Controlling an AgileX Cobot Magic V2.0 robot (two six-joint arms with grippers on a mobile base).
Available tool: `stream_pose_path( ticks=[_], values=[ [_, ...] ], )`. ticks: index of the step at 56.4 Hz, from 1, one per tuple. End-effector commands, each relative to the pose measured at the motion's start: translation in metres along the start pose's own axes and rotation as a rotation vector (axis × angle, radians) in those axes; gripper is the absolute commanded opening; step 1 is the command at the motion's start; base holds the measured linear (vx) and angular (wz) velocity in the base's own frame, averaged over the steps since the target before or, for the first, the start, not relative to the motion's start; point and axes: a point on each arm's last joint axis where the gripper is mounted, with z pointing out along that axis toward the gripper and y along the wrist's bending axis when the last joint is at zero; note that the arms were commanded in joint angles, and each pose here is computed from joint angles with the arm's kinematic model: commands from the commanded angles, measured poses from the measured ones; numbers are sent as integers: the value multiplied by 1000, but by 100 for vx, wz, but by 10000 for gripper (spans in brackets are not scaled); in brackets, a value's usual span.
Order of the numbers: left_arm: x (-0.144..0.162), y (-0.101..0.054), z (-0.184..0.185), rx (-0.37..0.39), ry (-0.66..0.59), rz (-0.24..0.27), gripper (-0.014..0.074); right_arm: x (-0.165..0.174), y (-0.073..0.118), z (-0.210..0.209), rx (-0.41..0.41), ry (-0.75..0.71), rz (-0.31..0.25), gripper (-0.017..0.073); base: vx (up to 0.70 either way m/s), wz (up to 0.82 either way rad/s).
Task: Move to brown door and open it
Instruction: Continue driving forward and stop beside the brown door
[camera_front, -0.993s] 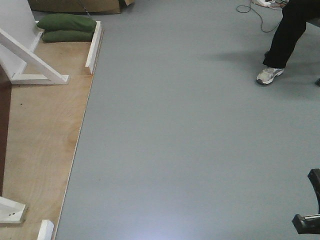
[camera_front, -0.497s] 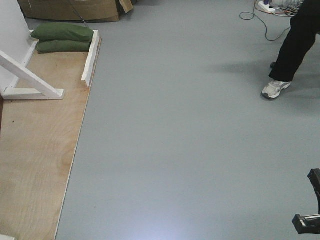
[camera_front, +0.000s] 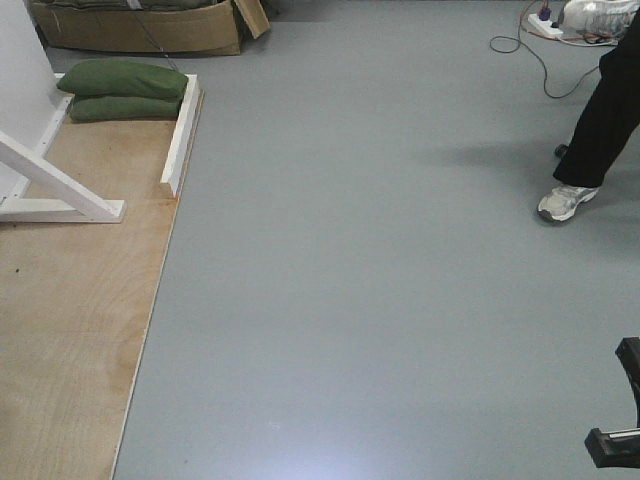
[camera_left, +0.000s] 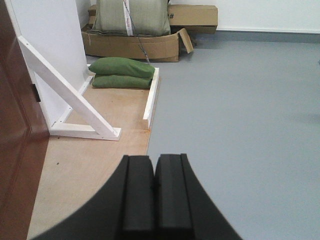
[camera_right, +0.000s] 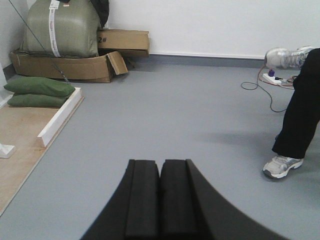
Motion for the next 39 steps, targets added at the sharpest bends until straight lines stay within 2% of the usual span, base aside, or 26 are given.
stream_pose_path(
  ticks=[1,10,39],
  values=[
    [-12,-1,-3,14,-103,-6,-3,-7,0,-1,5,-94,-13,0,16,3],
    [-12,-3,-3,43,-101,1,-3,-7,0,-1,5,-94,-13,0,12,3],
    [-12,-3,-3,42,-98,1,-3,-7,0,-1,5,-92,-13,0,2,1]
  ],
)
